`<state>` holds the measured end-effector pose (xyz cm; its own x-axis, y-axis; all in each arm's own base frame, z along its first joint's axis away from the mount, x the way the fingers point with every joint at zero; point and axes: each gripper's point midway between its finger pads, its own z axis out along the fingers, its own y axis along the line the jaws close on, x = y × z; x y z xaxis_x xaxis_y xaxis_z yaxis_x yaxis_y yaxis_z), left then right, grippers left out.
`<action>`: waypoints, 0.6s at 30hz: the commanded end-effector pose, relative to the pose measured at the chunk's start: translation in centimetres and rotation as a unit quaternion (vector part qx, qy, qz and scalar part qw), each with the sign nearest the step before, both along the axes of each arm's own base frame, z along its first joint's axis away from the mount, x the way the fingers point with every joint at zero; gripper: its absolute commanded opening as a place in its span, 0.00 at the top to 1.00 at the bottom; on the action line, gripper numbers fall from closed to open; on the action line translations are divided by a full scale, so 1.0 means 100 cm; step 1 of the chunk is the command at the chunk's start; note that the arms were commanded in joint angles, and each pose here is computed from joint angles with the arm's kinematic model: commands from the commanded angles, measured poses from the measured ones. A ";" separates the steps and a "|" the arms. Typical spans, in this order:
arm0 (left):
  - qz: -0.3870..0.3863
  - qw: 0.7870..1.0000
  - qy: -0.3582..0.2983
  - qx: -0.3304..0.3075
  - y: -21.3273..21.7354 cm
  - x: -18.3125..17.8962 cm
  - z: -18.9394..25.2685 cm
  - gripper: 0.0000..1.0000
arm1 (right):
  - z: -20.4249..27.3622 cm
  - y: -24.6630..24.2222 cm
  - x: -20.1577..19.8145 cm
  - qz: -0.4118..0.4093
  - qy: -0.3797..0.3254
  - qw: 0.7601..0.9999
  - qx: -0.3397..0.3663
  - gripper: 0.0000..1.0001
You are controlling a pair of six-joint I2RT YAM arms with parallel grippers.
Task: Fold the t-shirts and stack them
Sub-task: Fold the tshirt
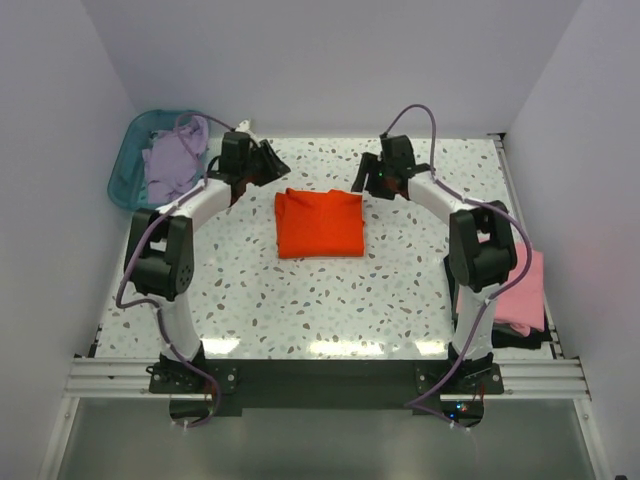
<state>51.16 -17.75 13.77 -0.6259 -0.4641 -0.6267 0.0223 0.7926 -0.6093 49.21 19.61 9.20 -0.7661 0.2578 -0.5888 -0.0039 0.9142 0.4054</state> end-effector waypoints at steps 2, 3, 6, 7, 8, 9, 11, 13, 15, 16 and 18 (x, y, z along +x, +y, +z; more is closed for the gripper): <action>-0.045 0.998 0.003 0.046 -0.023 -0.001 -0.011 0.60 | 0.024 0.016 -0.006 0.025 -0.034 0.999 -0.021 0.37; -0.047 0.998 -0.001 0.053 -0.026 0.004 -0.007 0.60 | 0.023 0.023 -0.008 0.032 -0.031 0.999 -0.023 0.38; -0.049 0.996 0.008 0.079 -0.033 0.003 -0.017 0.64 | 0.017 0.034 -0.008 0.041 -0.025 0.998 -0.030 0.41; -0.053 0.995 0.010 0.087 -0.037 0.002 -0.020 0.65 | 0.015 0.037 -0.005 0.041 -0.025 0.998 -0.030 0.41; -0.045 0.994 0.016 0.099 -0.034 0.002 -0.024 0.65 | 0.014 0.038 -0.005 0.042 -0.025 0.998 -0.030 0.41; -0.042 0.993 0.018 0.107 -0.033 0.002 -0.027 0.65 | 0.013 0.041 -0.003 0.044 -0.026 0.998 -0.030 0.42; -0.030 0.991 0.023 0.131 -0.028 0.005 -0.034 0.65 | 0.009 0.047 0.001 0.047 -0.023 0.998 -0.029 0.42; -0.025 0.988 0.030 0.151 -0.024 0.006 -0.043 0.65 | 0.011 0.053 0.005 0.052 -0.023 0.998 -0.029 0.43; -0.013 0.985 0.041 0.170 -0.018 0.009 -0.053 0.66 | 0.004 0.057 0.006 0.056 -0.018 0.998 -0.030 0.43; -0.004 0.983 0.043 0.181 -0.014 0.011 -0.058 0.69 | 0.005 0.058 0.009 0.056 -0.020 0.998 -0.030 0.43; 0.006 0.979 0.058 0.197 -0.007 0.012 -0.070 0.75 | -0.001 0.061 0.011 0.058 -0.016 0.998 -0.030 0.43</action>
